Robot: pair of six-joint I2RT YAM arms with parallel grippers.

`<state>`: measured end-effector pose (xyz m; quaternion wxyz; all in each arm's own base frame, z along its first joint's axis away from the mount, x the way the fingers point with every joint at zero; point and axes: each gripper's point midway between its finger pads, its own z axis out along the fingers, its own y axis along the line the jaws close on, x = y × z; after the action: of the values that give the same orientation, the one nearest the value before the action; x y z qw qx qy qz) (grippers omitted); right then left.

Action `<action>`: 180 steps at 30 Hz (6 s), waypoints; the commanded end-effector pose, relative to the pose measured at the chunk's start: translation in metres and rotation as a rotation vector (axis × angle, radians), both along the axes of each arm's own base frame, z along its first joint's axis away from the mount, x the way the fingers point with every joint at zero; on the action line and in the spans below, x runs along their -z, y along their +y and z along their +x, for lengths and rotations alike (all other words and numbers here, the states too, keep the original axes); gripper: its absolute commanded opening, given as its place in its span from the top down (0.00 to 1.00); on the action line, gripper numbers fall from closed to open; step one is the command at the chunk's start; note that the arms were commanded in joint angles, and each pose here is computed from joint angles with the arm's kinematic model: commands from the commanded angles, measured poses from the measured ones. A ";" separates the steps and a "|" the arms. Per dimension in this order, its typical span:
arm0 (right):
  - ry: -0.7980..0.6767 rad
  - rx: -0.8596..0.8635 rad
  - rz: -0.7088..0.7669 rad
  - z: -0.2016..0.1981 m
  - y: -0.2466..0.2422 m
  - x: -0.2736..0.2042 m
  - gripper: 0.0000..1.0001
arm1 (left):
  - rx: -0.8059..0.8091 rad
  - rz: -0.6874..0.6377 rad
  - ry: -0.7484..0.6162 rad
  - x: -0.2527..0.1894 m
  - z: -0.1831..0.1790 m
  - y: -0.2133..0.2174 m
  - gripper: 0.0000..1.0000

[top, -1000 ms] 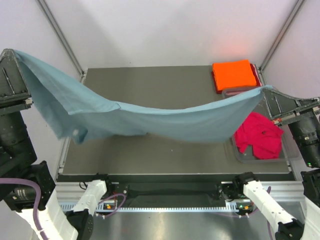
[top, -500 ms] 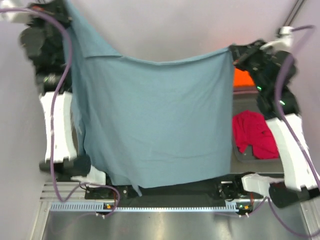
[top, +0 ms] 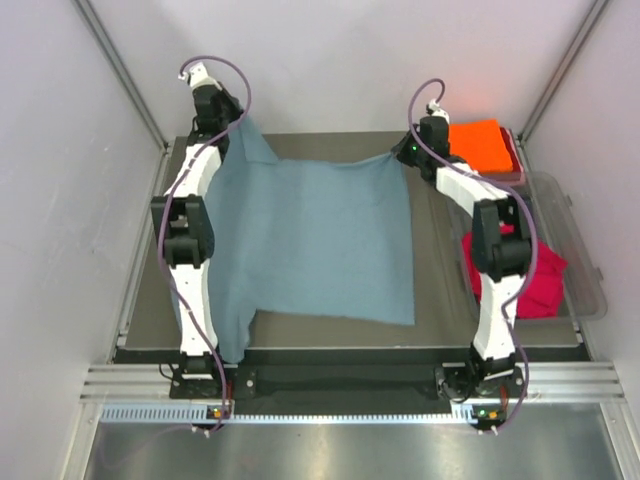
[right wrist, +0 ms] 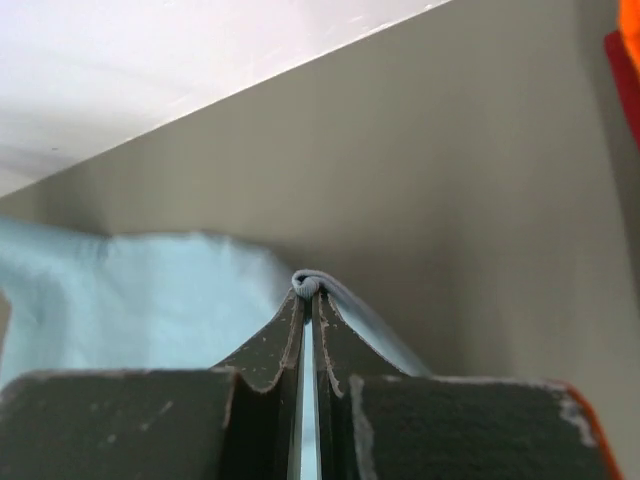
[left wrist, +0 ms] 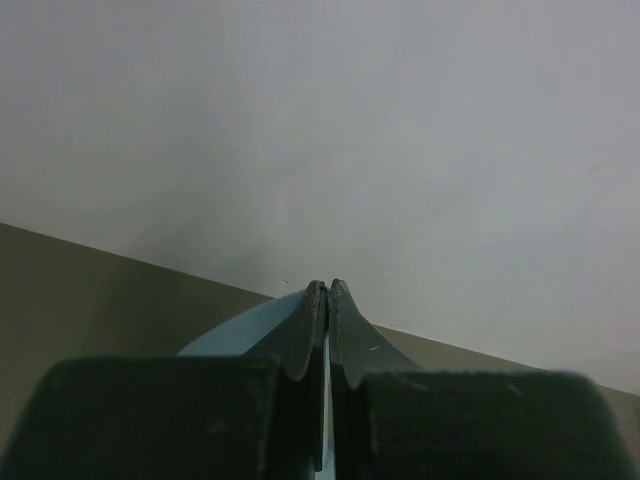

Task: Fold and stack the t-shirts
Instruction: Flatten the tshirt out, then fold the tshirt

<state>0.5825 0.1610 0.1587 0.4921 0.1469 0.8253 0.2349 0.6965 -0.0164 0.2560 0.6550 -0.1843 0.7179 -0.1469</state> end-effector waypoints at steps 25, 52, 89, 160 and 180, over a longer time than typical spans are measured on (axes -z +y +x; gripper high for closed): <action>-0.051 0.039 -0.025 0.049 -0.058 -0.001 1.00 | -0.171 -0.029 0.207 0.003 -0.087 0.067 1.00; -0.613 0.007 0.015 -0.290 -0.086 -0.378 1.00 | -0.200 -0.201 -0.545 -0.375 -0.379 0.054 1.00; -0.254 -0.088 0.160 -0.006 -0.017 -0.089 1.00 | -0.024 -0.022 -0.229 -0.110 -0.068 0.052 1.00; 0.026 -0.040 -0.090 -0.015 -0.059 0.000 1.00 | -0.232 -0.170 0.615 0.031 -0.221 0.088 1.00; 0.105 -0.044 -0.124 -0.060 -0.070 0.031 1.00 | -0.140 -0.161 0.872 0.112 -0.312 0.061 1.00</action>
<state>0.5193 0.1015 0.0976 0.4113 0.1212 0.8826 0.1929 0.3944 0.0402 0.1494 0.2839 -0.3357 0.8946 -0.0800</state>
